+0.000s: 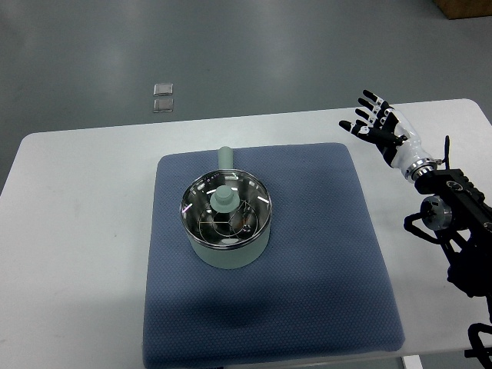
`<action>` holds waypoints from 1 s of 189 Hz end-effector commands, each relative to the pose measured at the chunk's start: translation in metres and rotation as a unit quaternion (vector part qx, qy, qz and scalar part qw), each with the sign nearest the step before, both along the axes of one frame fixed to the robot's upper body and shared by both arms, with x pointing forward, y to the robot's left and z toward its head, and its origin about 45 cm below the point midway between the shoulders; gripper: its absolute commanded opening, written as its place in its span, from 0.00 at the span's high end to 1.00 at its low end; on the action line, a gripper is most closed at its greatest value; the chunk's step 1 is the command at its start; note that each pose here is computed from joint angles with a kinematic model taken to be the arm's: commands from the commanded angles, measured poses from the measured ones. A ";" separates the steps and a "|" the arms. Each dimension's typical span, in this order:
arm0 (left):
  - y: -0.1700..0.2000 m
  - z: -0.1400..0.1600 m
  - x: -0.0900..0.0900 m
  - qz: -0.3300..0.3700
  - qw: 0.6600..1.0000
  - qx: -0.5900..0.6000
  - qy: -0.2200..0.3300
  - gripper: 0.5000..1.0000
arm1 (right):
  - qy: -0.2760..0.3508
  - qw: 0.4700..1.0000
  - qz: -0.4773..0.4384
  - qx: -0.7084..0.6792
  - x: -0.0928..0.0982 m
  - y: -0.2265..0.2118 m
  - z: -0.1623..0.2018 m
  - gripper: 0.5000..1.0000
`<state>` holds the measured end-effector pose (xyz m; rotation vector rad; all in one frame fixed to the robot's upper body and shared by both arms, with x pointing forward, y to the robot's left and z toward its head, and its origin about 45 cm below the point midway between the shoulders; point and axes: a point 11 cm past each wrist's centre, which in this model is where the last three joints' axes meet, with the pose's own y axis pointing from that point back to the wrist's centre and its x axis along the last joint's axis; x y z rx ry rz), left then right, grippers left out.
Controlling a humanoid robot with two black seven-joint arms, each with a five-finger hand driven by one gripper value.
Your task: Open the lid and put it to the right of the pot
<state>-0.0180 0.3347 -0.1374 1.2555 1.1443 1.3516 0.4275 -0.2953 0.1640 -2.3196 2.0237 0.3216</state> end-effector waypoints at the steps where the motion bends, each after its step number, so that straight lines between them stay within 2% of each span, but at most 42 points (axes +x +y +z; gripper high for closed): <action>1: 0.000 0.000 0.000 0.000 1.000 0.000 0.000 0.00 | -0.001 1.000 0.001 -0.001 0.000 0.000 0.001 0.11; 189: 0.001 0.000 0.000 0.000 1.000 0.001 0.000 0.00 | -0.007 1.000 0.024 0.008 0.000 0.004 0.003 0.11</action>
